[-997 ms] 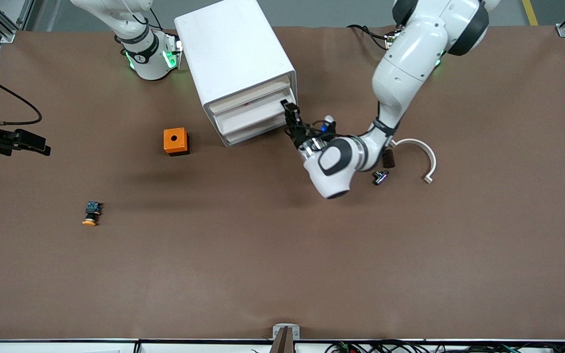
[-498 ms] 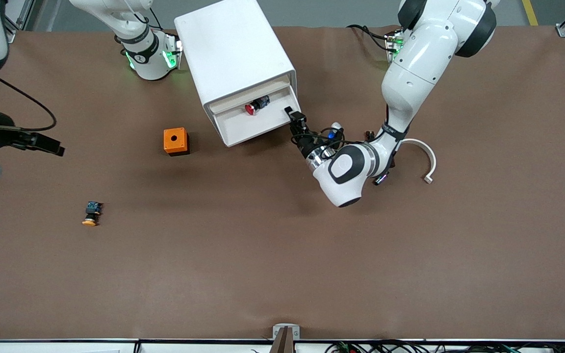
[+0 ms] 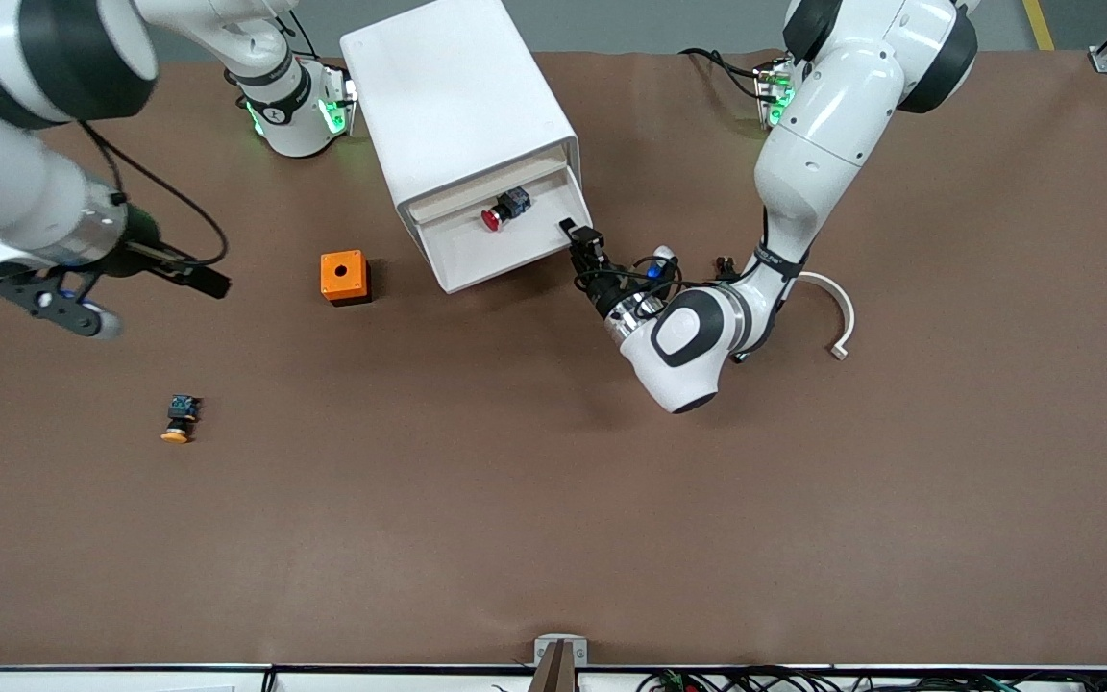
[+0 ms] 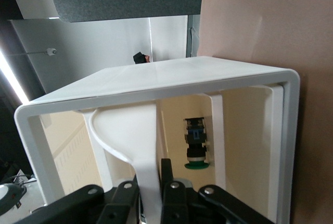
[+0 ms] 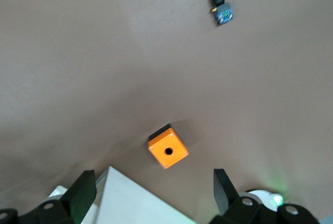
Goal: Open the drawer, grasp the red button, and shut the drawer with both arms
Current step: 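Reach the right gripper into the open drawer toward the red button, then grasp the red button with the right gripper while the left gripper withdraws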
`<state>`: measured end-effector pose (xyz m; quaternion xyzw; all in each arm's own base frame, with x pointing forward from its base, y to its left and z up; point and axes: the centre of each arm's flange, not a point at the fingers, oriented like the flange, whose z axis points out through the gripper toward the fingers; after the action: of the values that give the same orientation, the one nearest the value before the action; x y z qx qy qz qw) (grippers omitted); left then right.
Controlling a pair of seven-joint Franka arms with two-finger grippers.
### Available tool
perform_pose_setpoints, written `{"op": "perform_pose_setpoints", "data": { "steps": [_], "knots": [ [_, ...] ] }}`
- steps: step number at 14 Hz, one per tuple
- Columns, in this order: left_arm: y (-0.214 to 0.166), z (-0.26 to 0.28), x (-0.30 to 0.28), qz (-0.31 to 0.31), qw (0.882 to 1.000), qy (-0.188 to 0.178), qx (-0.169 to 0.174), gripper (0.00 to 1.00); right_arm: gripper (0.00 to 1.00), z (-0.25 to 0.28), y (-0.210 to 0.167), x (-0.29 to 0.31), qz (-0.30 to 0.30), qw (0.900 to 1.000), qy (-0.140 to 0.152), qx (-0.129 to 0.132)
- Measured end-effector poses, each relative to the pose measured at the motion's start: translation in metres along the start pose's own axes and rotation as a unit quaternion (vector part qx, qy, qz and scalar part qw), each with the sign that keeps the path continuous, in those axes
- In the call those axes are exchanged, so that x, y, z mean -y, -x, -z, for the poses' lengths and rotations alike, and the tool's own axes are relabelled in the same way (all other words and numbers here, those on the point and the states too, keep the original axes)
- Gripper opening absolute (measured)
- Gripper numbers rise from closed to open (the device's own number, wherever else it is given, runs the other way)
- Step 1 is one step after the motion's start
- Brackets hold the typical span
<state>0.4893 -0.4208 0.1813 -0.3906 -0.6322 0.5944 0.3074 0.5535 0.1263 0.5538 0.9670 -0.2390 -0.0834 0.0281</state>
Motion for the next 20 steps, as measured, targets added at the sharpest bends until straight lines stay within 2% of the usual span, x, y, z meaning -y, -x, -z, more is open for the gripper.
{"op": "perform_pose_setpoints", "data": {
  "steps": [6, 11, 17, 18, 20],
  "knots": [
    [-0.008, 0.037, -0.001, 0.002, 0.999, 0.021, 0.025, 0.14, 1.00, -0.010, 0.074, 0.080, -0.069, 0.998, -0.008, -0.005],
    [-0.013, 0.063, 0.000, -0.001, 0.998, 0.031, 0.047, 0.15, 1.00, -0.046, 0.153, 0.157, -0.109, 0.994, -0.011, -0.018],
    [-0.018, 0.078, 0.000, -0.002, 0.998, 0.035, 0.059, 0.19, 1.00, -0.092, 0.217, 0.222, -0.151, 0.988, -0.026, -0.030],
    [-0.018, 0.078, 0.000, -0.002, 0.998, 0.036, 0.060, 0.21, 1.00, -0.100, 0.226, 0.230, -0.153, 0.987, -0.029, -0.031],
    [-0.018, 0.079, 0.001, -0.004, 0.997, 0.037, 0.062, 0.41, 1.00, -0.117, 0.240, 0.242, -0.154, 0.987, -0.040, -0.034]
  ]
}}
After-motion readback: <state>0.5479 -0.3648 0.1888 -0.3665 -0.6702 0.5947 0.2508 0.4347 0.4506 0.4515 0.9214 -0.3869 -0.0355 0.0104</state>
